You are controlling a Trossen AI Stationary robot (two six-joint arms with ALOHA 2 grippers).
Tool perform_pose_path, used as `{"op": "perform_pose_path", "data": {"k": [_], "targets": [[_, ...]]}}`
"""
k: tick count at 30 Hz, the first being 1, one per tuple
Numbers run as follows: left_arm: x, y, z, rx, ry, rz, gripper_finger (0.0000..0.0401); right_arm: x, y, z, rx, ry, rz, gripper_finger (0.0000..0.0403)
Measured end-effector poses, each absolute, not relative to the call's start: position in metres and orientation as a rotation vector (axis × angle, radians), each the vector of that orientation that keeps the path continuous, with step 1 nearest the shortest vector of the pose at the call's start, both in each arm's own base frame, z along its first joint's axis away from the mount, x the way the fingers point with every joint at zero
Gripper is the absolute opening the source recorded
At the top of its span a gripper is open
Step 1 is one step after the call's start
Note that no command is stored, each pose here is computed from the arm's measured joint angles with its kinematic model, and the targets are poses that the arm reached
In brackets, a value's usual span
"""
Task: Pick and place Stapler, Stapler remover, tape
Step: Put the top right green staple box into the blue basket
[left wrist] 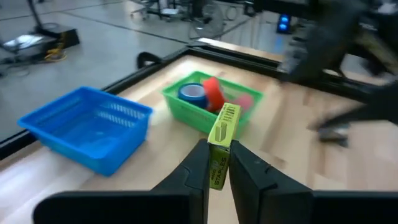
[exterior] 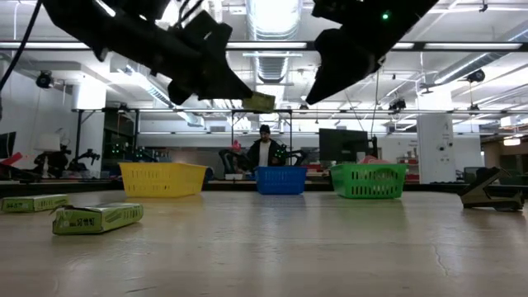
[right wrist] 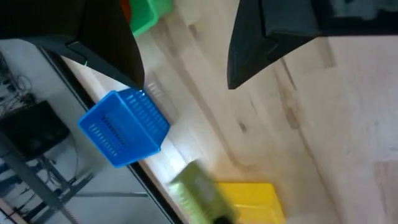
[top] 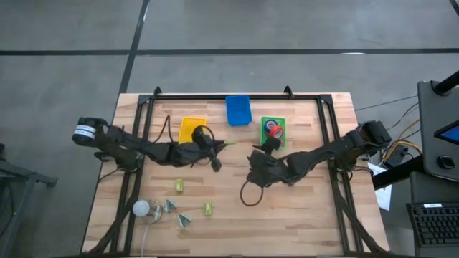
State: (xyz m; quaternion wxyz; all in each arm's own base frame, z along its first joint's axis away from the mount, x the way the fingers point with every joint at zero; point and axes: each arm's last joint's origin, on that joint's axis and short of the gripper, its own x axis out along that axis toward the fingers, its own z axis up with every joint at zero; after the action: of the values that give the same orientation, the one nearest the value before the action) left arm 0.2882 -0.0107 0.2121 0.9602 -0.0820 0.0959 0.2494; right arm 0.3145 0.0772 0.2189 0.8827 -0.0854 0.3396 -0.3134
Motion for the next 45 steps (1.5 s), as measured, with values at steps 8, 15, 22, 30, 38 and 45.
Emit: {"op": "perform_pose_path", "data": {"k": [8,15,22,30,38,45], "targets": [[0.288,0.036,0.214,-0.230,0.165,0.635,0.0044,0.304,0.097,0.211,-0.165,0.699,-0.609,0.0224],[0.286,0.068,0.221,-0.285,0.118,0.725,0.0046,0.294,0.108,0.200,-0.151,0.704,-0.593,0.0222],[0.316,0.084,0.212,-0.237,0.160,0.733,0.0045,0.289,0.113,0.197,-0.141,0.703,-0.590,0.0220],[0.339,0.115,0.203,-0.235,0.179,0.795,0.0052,0.280,0.115,0.197,-0.123,0.726,-0.609,0.0219],[0.359,0.143,0.176,-0.332,0.260,0.757,0.0058,0.278,0.118,0.198,-0.121,0.719,-0.600,0.0220],[0.363,0.146,0.170,-0.332,0.368,0.775,0.0062,0.278,0.118,0.198,-0.120,0.716,-0.600,0.0221]]}}
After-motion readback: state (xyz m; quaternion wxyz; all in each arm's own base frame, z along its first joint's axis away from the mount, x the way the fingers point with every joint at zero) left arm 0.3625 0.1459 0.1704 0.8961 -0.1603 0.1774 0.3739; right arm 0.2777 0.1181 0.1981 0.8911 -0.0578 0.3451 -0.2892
